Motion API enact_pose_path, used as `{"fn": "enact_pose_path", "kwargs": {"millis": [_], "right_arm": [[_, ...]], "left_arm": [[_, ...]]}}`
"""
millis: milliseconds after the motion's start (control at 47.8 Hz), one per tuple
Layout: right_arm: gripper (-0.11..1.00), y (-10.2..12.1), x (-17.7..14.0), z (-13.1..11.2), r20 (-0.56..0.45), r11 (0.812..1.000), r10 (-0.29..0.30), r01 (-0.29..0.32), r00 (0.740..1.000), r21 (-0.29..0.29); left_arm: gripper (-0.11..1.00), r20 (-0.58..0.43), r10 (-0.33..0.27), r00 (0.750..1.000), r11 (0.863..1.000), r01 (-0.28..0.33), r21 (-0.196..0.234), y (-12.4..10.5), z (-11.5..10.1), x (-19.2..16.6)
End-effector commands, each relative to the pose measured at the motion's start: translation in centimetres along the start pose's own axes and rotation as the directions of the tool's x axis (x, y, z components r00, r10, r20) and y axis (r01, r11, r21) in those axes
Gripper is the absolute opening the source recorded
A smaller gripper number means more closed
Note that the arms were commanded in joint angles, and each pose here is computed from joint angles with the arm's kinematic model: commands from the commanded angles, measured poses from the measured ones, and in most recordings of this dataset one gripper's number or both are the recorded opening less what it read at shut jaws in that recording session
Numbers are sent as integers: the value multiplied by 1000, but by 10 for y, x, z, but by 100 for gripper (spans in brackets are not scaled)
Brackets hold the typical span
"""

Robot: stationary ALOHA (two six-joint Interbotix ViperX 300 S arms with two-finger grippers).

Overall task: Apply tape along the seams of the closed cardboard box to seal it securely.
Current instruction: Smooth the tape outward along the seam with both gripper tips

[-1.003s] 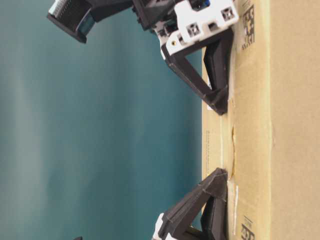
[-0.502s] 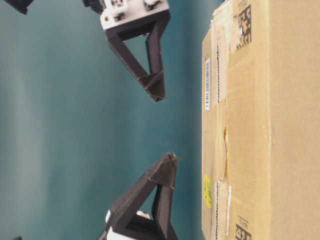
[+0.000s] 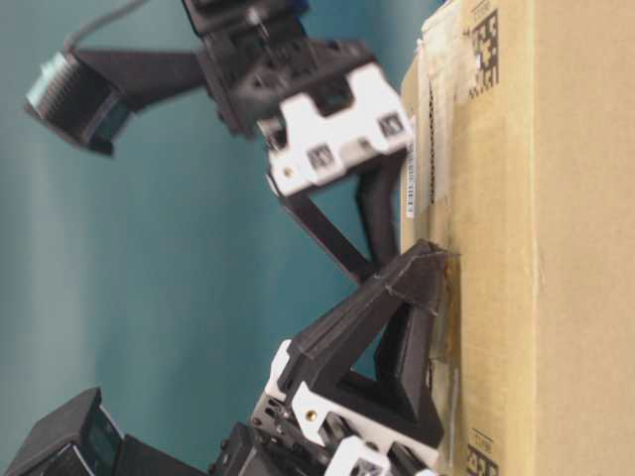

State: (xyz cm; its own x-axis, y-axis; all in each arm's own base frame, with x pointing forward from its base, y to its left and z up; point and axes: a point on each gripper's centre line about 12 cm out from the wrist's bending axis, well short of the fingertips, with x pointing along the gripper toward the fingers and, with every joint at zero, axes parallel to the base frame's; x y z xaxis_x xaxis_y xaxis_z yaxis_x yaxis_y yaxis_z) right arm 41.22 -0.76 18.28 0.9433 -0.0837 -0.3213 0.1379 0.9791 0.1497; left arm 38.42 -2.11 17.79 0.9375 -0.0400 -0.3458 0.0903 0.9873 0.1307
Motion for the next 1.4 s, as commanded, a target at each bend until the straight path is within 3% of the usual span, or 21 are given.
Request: {"fn": "enact_pose_path", "kwargs": {"millis": [0,397,543,962,1171,1380], "right_arm": [[1,9,5,9,22,1000,20,-20,1000,-6],[1,3,-6,-26,-67,1000,-3,5,998,30],[1,2,-20,-35,-90,999,-3,6,996,32],[1,4,-46,-55,-137,999,2,4,991,46],[1,5,-50,-48,-113,999,8,-2,994,47],[1,12,-66,-7,1,998,38,-38,999,44]], "left_arm": [[0,23,12,1000,1000,-12,-5,4,5,0],[0,-51,58,997,996,-61,-62,20,-35,-10],[0,-69,58,996,996,-62,-66,19,-45,-19],[0,-133,56,990,988,-74,-135,17,-68,-37],[0,-113,59,992,984,-77,-163,18,-63,-38],[0,-6,68,998,985,-68,-160,23,-13,-44]]}}
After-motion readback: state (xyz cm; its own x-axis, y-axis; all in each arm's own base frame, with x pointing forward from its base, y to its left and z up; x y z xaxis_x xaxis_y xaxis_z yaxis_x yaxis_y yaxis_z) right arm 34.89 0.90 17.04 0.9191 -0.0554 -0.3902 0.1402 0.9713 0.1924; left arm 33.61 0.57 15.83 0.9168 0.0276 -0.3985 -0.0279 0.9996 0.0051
